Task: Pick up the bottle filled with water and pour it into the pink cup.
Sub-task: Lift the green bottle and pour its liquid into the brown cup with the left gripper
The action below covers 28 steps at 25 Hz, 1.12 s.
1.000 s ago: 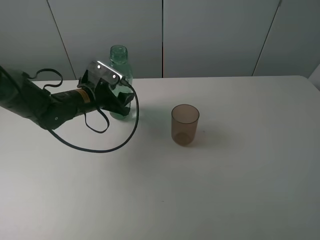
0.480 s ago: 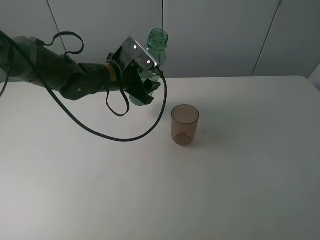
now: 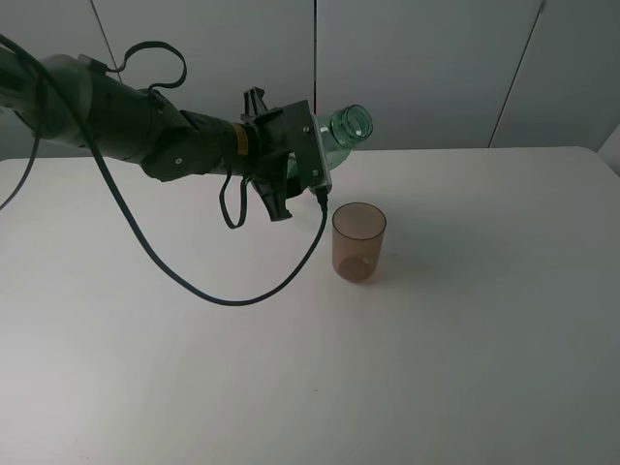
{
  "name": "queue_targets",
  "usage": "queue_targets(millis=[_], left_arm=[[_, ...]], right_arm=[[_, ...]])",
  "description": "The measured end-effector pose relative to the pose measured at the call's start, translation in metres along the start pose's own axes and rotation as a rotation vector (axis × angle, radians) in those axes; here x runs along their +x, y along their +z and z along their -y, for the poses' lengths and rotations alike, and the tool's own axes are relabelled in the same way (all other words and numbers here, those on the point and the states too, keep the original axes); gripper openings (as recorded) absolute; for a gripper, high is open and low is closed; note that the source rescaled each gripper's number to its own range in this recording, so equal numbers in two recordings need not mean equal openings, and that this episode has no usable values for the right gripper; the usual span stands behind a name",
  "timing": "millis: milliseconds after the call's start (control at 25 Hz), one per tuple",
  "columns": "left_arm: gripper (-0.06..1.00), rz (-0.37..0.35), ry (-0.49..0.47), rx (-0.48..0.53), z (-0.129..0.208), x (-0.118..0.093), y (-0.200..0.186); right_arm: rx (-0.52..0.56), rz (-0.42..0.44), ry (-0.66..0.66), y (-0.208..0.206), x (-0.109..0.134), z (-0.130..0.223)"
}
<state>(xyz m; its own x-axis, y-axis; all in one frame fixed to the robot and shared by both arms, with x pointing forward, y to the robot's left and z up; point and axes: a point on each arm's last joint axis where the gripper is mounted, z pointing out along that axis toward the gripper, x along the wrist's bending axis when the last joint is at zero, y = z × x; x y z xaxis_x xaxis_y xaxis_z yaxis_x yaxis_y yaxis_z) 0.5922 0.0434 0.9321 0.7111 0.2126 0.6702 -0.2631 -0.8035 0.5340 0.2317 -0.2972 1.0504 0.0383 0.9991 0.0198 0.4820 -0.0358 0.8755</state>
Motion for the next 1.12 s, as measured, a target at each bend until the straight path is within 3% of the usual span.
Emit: queue_targets(millis=[280, 840, 1120], left_arm=[[0.00, 0.006, 0.141, 0.021, -0.0018, -0.0027, 0.0003], [0.00, -0.055, 0.477, 0.036, -0.0015, 0.0031, 0.0001], [0.00, -0.087, 0.501, 0.053, -0.0008, 0.0062, -0.0002]], right_arm=[[0.000, 0.000, 0.000, 0.0000, 0.0000, 0.0000], [0.000, 0.000, 0.000, 0.0000, 0.0000, 0.0000], [0.000, 0.000, 0.000, 0.0000, 0.0000, 0.0000]])
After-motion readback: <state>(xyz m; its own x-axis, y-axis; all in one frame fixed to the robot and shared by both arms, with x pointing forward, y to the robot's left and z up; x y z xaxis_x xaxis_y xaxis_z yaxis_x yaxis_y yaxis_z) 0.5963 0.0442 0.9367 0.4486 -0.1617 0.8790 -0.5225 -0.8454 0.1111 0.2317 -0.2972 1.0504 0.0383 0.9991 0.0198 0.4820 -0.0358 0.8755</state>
